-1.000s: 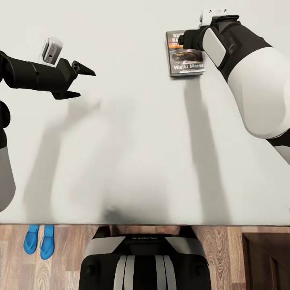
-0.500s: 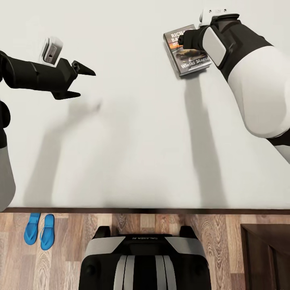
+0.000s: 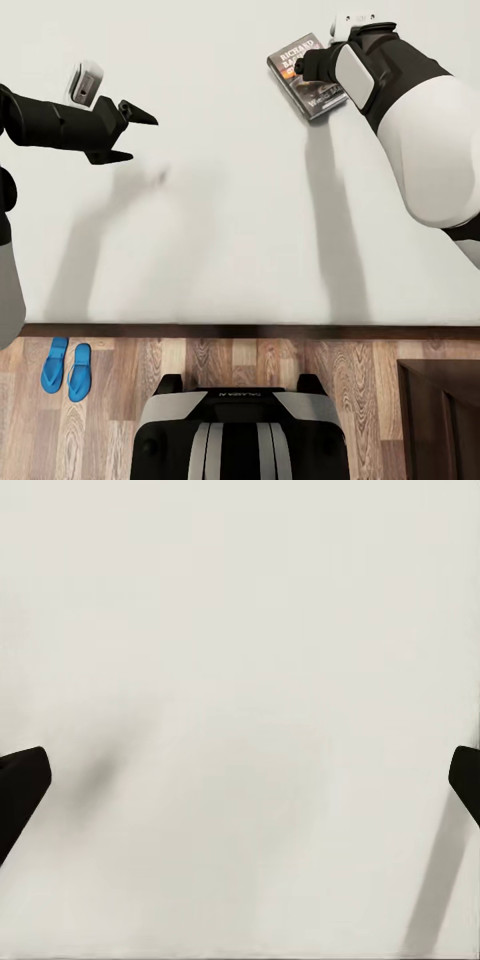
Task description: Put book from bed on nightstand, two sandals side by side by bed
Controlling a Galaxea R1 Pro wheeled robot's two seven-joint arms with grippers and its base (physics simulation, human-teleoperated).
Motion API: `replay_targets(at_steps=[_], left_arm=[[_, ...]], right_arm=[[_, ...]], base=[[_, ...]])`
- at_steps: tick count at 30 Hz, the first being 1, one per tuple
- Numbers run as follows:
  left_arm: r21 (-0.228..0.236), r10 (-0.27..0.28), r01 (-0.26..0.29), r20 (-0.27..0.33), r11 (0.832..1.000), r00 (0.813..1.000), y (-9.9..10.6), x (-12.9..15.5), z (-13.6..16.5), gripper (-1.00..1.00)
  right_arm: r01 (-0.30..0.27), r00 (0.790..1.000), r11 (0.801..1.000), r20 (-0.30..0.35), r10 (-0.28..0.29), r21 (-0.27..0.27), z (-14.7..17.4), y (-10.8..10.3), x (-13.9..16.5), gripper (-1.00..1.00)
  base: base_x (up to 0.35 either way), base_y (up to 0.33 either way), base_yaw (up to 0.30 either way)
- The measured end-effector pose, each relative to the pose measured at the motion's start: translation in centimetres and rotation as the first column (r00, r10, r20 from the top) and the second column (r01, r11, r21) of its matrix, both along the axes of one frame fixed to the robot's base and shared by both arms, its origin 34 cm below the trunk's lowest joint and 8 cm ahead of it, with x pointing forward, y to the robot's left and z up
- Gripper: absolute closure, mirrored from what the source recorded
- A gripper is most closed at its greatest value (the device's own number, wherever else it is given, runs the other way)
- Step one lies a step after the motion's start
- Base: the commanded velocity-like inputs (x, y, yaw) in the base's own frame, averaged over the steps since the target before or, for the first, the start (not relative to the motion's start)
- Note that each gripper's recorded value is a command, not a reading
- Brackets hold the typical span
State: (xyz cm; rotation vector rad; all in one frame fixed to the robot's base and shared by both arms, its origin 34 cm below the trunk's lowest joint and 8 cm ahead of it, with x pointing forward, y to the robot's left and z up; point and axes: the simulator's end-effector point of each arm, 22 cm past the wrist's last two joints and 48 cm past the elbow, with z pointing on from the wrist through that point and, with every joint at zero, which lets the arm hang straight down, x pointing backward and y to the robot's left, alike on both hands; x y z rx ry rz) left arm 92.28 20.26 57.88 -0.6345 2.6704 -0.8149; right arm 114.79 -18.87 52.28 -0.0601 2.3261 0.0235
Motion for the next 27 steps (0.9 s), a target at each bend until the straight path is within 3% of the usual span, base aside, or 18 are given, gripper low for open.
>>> replay_targets(at_steps=[9,24,27], left_arm=[[-0.001,0.0,0.0,0.001,1.0,1.0,0.0,0.0,0.1,-1.0],[-0.002,0.0,0.0,0.001,1.0,1.0,-0.1,0.0,0.1,-1.0],[-0.006,0.0,0.0,0.005,1.0,1.0,-0.1,0.1,0.2,-1.0]], right_arm=[[-0.001,1.0,1.0,0.0,0.001,0.0,0.0,0.0,0.0,-1.0],[-0.005,1.0,1.0,-0.013,0.005,-0.001,0.1,0.1,0.0,-1.0],[-0.008,1.0,1.0,0.004,0.008,0.016,1.6,0.5,0.9,-1.0]], base=[[-0.184,0.0,0.0],[-0.024,0.0,0.0],[0.013,0.0,0.0]])
